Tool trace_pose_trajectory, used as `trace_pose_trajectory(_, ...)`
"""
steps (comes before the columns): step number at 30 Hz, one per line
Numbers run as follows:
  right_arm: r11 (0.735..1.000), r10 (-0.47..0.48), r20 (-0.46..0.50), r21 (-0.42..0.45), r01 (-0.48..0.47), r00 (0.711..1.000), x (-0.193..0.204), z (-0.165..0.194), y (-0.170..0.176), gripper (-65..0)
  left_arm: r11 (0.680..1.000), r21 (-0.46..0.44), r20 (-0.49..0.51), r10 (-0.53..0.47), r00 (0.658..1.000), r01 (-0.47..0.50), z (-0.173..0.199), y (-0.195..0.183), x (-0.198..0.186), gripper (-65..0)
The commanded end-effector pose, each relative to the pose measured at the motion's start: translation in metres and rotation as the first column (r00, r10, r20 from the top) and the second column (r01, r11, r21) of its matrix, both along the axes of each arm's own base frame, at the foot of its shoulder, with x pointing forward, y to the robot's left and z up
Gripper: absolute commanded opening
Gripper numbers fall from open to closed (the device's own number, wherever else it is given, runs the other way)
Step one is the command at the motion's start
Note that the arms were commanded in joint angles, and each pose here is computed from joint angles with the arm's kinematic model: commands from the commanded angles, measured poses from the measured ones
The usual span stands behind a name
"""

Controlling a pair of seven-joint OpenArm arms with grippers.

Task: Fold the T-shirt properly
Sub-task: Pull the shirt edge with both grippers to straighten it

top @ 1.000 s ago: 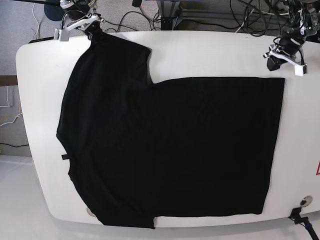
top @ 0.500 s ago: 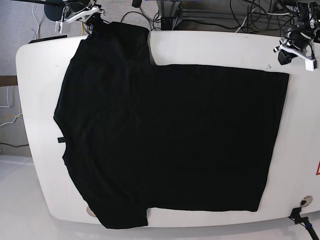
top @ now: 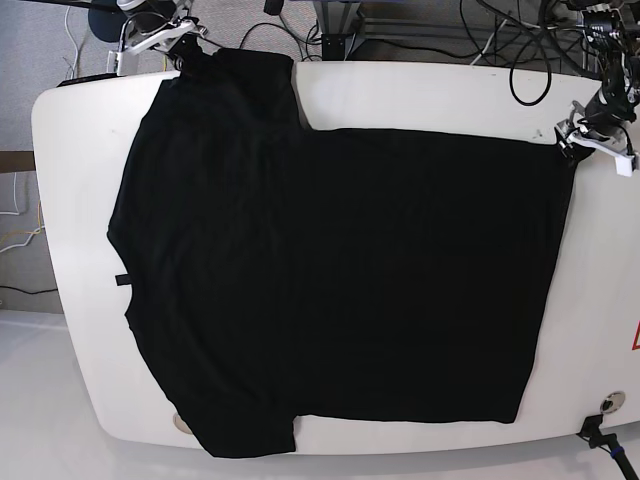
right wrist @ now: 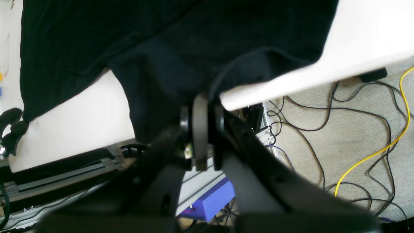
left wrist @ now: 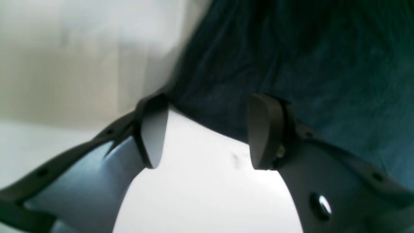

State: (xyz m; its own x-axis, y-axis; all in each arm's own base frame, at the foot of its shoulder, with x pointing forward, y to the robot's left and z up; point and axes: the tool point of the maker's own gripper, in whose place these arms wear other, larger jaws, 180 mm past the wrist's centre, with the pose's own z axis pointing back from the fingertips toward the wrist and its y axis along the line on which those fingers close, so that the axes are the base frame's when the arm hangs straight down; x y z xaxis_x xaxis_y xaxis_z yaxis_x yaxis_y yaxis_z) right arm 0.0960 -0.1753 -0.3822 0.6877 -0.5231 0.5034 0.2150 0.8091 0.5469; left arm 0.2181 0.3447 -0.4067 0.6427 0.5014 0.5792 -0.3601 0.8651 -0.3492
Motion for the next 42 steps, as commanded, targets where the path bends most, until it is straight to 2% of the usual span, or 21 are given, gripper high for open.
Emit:
trace_pose_trajectory(1,1.000,0.004,0.030,0.002,-0.004,1.000,0.004,0.007,0.000,-65.0,0.999,0.043,-0.021,-0.004,1.000,0.005,0.001,0.010,-0.002,-29.0)
trace_pose_trajectory(11,1.000,0.000,0.036,0.002,0.000,0.999,0.007,0.008,-0.001,-65.0,0.999,0.042,-0.039,-0.014,0.999,0.016,-0.005,0.007,-0.003,-29.0)
trace_pose_trajectory(15,1.000,-0.003,0.035,0.004,0.003,0.999,0.007,0.007,0.000,-65.0,0.990,0.016,-0.017,-0.138,0.990,0.138,-0.008,-0.027,0.016,-29.1)
trace_pose_trajectory(19,1.000,-0.005,0.034,0.003,0.004,0.999,0.007,0.007,-0.001,-65.0,0.991,-0.019,0.027,-0.131,0.991,0.131,-0.007,-0.043,0.032,-29.6)
trace_pose_trajectory(21,1.000,-0.005,0.034,0.003,0.004,0.999,0.007,0.007,-0.001,-65.0,0.991,-0.020,0.033,-0.130,0.991,0.130,-0.006,-0.043,0.034,-35.9)
trace_pose_trajectory(27,1.000,-0.005,0.034,0.003,0.004,0.999,0.007,0.007,-0.001,-65.0,0.992,-0.016,0.045,-0.127,0.991,0.127,-0.003,-0.042,0.038,-63.5)
trace_pose_trajectory(34,1.000,-0.006,0.044,0.005,0.006,0.999,0.010,0.009,0.000,-65.0,0.996,0.007,0.077,-0.091,0.993,0.091,0.007,-0.028,0.037,-65.0)
trace_pose_trajectory(38,1.000,0.006,0.059,0.008,-0.006,0.998,0.011,0.015,0.003,-65.0,0.988,0.055,0.073,-0.147,0.986,0.144,0.020,-0.037,0.019,-65.0)
trace_pose_trajectory(42,1.000,0.014,0.030,0.008,-0.014,0.999,-0.003,0.015,0.005,-65.0,0.972,0.099,0.036,-0.216,0.976,0.212,0.028,-0.051,-0.013,-65.0)
